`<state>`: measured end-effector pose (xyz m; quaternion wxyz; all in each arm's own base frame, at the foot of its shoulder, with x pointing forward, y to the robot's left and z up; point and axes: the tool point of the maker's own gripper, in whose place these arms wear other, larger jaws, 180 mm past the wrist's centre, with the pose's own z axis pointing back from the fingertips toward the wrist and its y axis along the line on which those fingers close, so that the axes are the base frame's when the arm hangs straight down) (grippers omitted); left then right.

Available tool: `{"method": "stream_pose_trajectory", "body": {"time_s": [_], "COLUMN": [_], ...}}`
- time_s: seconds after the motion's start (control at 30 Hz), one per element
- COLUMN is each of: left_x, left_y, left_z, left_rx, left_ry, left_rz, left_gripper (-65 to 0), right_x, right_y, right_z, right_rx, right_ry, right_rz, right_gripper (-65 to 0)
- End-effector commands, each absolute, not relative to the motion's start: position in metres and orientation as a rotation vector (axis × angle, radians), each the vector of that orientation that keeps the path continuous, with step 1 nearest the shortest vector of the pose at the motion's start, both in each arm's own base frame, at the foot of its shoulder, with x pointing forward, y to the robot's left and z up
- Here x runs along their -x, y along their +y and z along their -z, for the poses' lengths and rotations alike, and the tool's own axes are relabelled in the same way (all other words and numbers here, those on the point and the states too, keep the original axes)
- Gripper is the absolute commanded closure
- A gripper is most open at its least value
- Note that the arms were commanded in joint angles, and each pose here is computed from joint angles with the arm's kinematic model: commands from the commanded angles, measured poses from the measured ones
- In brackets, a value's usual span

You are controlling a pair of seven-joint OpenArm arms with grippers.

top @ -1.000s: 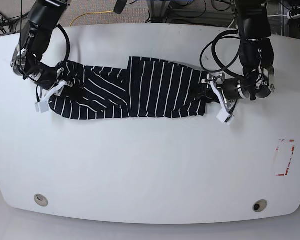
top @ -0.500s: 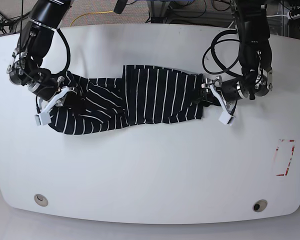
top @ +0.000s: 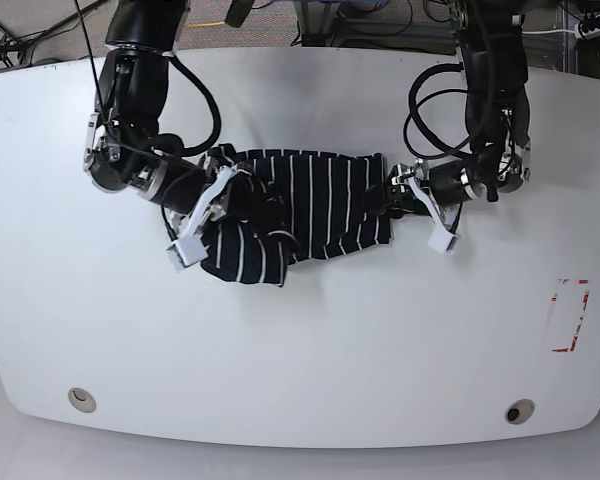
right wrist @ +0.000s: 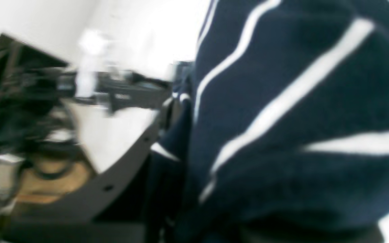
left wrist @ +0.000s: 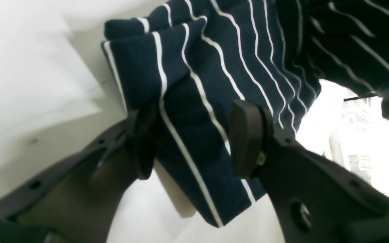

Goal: Fold the T-shirt properly
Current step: 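Fold the held end with the right gripper over toward the left gripper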

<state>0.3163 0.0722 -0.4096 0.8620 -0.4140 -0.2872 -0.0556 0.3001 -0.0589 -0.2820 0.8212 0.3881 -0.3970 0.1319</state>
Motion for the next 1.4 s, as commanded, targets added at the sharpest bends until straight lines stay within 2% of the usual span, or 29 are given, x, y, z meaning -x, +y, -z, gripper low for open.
{"method": "stream_pose_trajectory", "body": {"time_s": [0.0,0.17,0.23,0.37,0.43,0.53,0.67,0.93,1.37], "left_x": [-0.305,-0.302,-0.301,-0.301,-0.302,-0.301,-0.302,-0.311,-0.325], "left_y": [0.072,0.074,0.073,0.074,0.074,0.074,0.074,0.073,0.07], "left_z": [0.426,0.432,0.432,0.433,0.431,0.433,0.432,0.426,0.407], "left_rx": [0.816,0.785,0.783,0.778,0.782,0.781,0.78,0.784,0.827], "left_ry": [-0.519,-0.499,-0.501,-0.497,-0.503,-0.498,-0.5,-0.528,-0.598], "left_rz": [0.143,0.157,0.165,0.165,0.165,0.164,0.167,0.168,0.196], "left_gripper": [-31.5,-31.5,-31.5,-31.5,-31.5,-31.5,-31.5,-31.7,-31.4], "right_x": [-0.308,-0.315,-0.321,-0.333,-0.338,-0.335,-0.331,-0.327,-0.348], "right_y": [-0.027,-0.004,0.003,0.007,0.008,0.021,0.037,0.057,0.032], "right_z": [0.255,0.257,0.264,0.281,0.29,0.295,0.296,0.263,0.244], "right_rx": [-0.939,-0.965,-0.929,-0.877,-0.853,-0.851,-0.854,-0.856,-0.822], "right_ry": [-0.913,-0.885,-0.869,-0.845,-0.833,-0.817,-0.799,-0.854,-0.965], "right_rz": [-0.313,-0.329,-0.348,-0.338,-0.335,-0.374,-0.4,-0.455,-0.485], "right_gripper": [0.0,-0.3,-5.5,-31.5,-48.8,-64.7,-65.0,-65.0,-65.0]}}
